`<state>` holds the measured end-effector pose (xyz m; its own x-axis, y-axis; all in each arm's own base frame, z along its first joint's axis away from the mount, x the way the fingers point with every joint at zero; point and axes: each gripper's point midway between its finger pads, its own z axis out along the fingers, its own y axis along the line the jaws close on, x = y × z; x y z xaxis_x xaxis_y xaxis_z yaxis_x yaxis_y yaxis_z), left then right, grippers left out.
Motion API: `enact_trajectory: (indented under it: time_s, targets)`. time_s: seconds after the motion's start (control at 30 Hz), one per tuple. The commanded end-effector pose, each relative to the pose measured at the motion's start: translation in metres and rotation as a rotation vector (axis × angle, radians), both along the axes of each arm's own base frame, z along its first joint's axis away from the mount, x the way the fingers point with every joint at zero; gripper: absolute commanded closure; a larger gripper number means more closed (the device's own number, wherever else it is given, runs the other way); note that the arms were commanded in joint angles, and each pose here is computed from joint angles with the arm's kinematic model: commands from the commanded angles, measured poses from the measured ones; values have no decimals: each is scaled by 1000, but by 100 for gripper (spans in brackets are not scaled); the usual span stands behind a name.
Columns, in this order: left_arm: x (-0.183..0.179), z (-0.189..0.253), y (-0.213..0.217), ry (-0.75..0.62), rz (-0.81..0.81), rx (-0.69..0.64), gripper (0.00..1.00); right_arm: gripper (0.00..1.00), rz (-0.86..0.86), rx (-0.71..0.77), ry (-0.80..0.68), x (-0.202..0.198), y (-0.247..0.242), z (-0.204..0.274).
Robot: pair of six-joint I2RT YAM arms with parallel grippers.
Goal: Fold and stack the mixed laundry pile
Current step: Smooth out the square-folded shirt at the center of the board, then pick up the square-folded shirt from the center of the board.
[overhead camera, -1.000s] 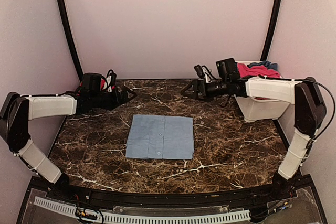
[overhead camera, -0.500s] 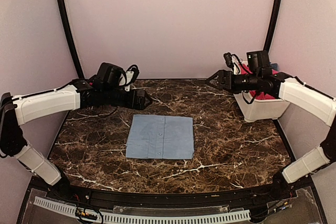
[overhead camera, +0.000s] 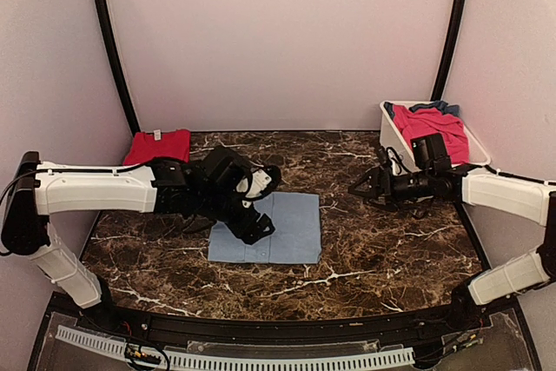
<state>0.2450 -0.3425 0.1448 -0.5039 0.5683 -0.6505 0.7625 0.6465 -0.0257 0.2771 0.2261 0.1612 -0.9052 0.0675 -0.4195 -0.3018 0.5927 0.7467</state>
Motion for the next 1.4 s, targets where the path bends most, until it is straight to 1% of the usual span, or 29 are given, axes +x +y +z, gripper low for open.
enact_trajectory:
  time_s: [0.0, 0.1, 0.17, 0.2, 0.23, 0.27, 0.33, 0.37, 0.43, 0.53, 0.57, 0.6, 0.63, 0.73, 0.83, 1.0, 1.1, 1.17, 1.3, 1.37]
  targets:
    - [-6, -15, -1, -23, -48, 53, 20, 22, 43, 70, 79, -14, 22, -19]
    - [-9, -16, -7, -21, -63, 21, 21, 28, 70, 57, 128, -22, 39, -40]
    - [-13, -15, -16, -81, -94, 11, 25, 29, 65, 62, 136, -21, 43, -44]
    - [-18, -13, -26, -155, -139, 23, 28, 29, 59, 67, 139, -20, 43, -45]
    - [-21, -15, -31, -187, -163, 39, 30, 29, 58, 72, 136, -19, 44, -44]
    - [-30, -13, -42, -247, -220, 49, 33, 29, 58, 73, 136, -18, 45, -44]
    - [-43, -17, -59, -295, -303, 61, 40, 29, 58, 68, 137, -17, 45, -45]
    - [-51, -21, -69, -303, -346, 51, 46, 29, 60, 65, 141, -17, 45, -46]
    - [-63, -31, -81, -311, -425, 60, 53, 29, 60, 62, 151, -17, 45, -49]
    - [-71, -36, -101, -358, -515, 55, 57, 28, 57, 59, 158, -17, 45, -53]
    - [-73, -45, -106, -351, -533, 64, 58, 29, 57, 61, 159, -18, 44, -53]
    - [-72, -43, -112, -359, -539, 59, 59, 29, 57, 63, 161, -18, 44, -53]
    - [-70, -56, -115, -350, -541, 84, 60, 29, 58, 63, 160, -18, 44, -54]
    - [-62, -71, -128, -354, -544, 124, 60, 28, 57, 62, 163, -18, 44, -55]
    - [-58, -80, -135, -354, -542, 137, 57, 28, 57, 61, 163, -19, 43, -56]
    - [-49, -109, -131, -350, -517, 207, 53, 28, 60, 60, 169, -19, 42, -59]
    - [-46, -118, -128, -345, -501, 225, 54, 28, 61, 58, 176, -19, 42, -62]
    - [-44, -124, -125, -345, -497, 241, 58, 28, 60, 54, 181, -19, 42, -65]
    - [-41, -128, -122, -353, -489, 260, 72, 28, 62, 54, 198, -20, 42, -71]
    - [-40, -126, -120, -360, -482, 265, 89, 28, 61, 50, 208, -21, 41, -74]
